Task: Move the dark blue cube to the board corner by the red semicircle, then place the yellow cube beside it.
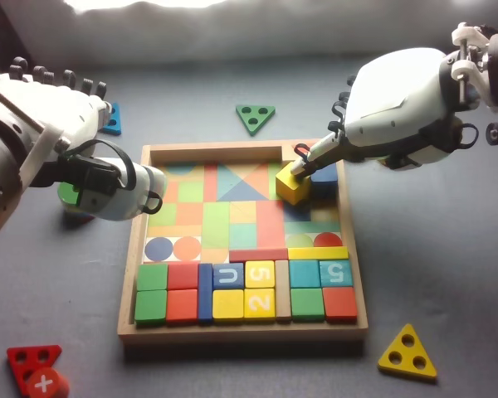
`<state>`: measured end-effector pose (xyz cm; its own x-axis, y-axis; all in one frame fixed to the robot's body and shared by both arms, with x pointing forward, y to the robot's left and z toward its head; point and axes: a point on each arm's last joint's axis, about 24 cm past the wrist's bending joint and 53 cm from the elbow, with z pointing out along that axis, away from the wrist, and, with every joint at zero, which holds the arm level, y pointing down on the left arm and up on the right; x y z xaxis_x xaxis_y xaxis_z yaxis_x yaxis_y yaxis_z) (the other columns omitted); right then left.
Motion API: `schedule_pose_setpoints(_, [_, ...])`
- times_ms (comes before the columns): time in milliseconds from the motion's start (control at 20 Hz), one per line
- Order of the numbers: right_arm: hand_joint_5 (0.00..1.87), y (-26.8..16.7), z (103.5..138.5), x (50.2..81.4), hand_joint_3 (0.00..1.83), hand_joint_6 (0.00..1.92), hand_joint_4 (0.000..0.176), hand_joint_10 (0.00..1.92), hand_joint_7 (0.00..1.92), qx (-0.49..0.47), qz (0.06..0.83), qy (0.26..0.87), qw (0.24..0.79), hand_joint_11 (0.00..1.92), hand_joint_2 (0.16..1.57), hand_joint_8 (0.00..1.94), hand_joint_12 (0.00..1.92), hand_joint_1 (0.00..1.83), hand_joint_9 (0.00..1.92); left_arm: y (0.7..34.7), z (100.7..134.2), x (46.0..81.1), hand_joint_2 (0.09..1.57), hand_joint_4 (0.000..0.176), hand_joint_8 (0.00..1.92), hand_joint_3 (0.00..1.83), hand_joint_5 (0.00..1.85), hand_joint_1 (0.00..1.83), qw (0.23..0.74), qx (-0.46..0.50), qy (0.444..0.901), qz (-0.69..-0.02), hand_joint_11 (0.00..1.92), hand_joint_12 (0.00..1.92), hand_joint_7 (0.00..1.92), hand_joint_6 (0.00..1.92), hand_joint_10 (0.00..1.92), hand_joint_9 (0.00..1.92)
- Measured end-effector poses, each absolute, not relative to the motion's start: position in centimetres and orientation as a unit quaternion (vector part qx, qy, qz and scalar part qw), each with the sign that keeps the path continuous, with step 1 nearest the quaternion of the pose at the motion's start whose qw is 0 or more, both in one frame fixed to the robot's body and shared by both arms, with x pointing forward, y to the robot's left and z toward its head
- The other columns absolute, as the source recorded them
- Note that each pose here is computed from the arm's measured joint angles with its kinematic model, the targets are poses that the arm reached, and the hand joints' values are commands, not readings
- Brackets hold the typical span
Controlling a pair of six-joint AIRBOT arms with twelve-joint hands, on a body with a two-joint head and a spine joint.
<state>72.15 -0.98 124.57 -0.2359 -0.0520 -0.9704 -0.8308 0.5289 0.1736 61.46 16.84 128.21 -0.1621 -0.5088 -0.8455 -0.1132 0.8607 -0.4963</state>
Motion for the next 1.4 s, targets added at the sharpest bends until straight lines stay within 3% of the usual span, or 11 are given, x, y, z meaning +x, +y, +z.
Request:
schedule_pose_setpoints(650, [0.39, -0.6, 124.8, 71.6, 0.0, 0.0, 0.0, 1.92, 1.09, -0.322, 0.365, 0.692, 0.533, 1.31, 1.14, 1.94, 1.92, 1.77, 1.21, 16.9, 128.3, 61.4, 1.26, 0.0, 0.0, 0.0, 0.13, 0.02, 0.612, -0.21, 0.745, -0.162, 0.0, 0.03, 0.1, 0.0, 0.0, 0.06])
schedule_pose_setpoints(1000, [0.4, 0.1, 126.5, 71.6, 0.0, 0.0, 0.0, 1.92, 1.05, -0.329, 0.366, 0.679, 0.545, 1.26, 1.15, 1.94, 1.92, 1.8, 1.18, 16.8, 128.2, 61.4, 1.26, 0.0, 0.0, 0.0, 0.14, 0.04, 0.611, -0.211, 0.746, -0.163, 0.01, 0.01, 0.1, 0.0, 0.01, 0.06])
schedule_pose_setpoints(1200, [0.42, 0.5, 126.5, 71.5, 0.0, 0.01, 0.0, 1.92, 1.09, -0.342, 0.359, 0.674, 0.547, 1.36, 1.13, 1.94, 1.92, 1.78, 1.23, 16.8, 128.2, 61.4, 1.26, 0.0, 0.01, 0.0, 0.13, 0.0, 0.611, -0.211, 0.745, -0.163, 0.02, 0.01, 0.1, 0.01, 0.01, 0.07])
schedule_pose_setpoints(1400, [0.42, 1.5, 126.4, 71.3, 0.0, 0.0, 0.0, 1.92, 1.11, -0.347, 0.36, 0.672, 0.546, 1.33, 1.13, 1.94, 1.92, 1.8, 1.24, 16.8, 128.2, 61.4, 1.26, 0.0, 0.0, 0.0, 0.14, 0.04, 0.611, -0.211, 0.746, -0.163, 0.02, 0.01, 0.1, 0.01, 0.0, 0.06])
